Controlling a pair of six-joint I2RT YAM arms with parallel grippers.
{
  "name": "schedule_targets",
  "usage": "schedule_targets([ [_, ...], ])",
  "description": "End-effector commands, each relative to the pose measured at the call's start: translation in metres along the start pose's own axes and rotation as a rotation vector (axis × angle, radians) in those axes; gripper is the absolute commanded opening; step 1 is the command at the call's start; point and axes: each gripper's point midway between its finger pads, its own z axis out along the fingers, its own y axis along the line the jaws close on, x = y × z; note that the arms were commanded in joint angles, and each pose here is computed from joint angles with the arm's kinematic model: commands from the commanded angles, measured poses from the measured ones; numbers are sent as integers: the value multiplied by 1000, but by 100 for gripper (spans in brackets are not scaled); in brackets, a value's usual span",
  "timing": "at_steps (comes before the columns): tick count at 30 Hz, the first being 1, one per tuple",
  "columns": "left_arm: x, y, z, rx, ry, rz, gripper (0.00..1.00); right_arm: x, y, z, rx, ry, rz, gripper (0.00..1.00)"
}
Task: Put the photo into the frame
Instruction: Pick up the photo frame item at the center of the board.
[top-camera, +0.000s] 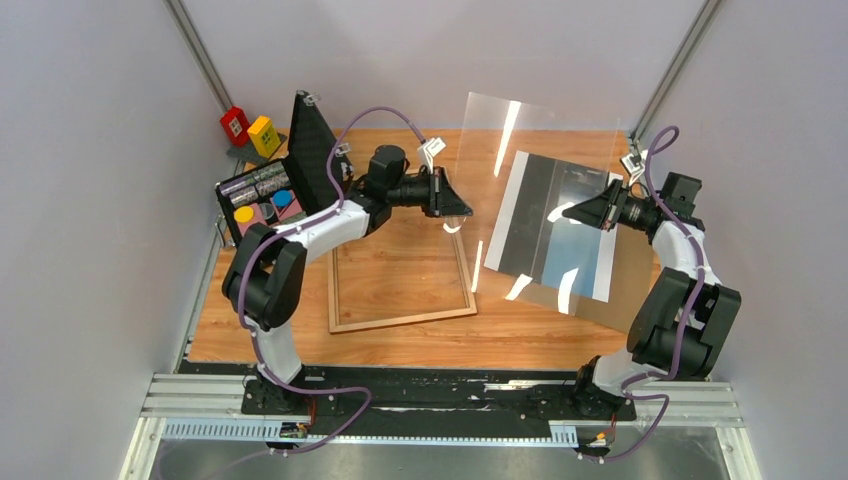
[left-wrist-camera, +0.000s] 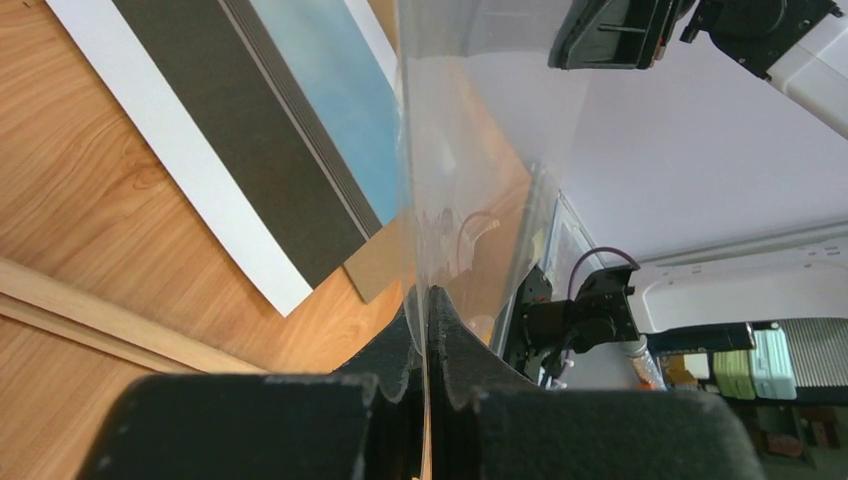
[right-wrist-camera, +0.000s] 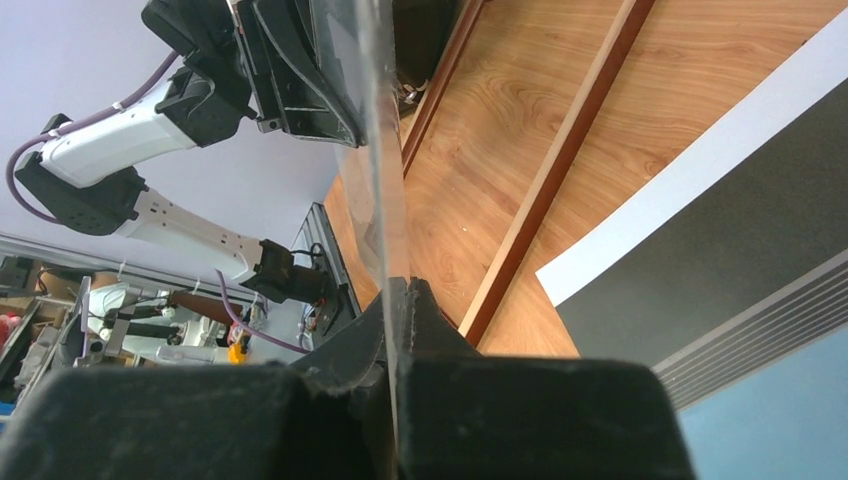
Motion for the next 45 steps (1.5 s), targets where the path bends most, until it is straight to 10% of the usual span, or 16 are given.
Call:
schedule_targets([
  [1, -19, 5, 4, -29, -39, 38, 3, -8, 13, -1, 4, -9, -65, 0],
  [18, -23, 46, -7, -186, -23, 4, 97, -7, 13, 0, 22, -18, 33, 0],
  [45, 55, 95, -234, -990, 364, 411, 100, -24, 41, 24, -54, 38, 84, 0],
])
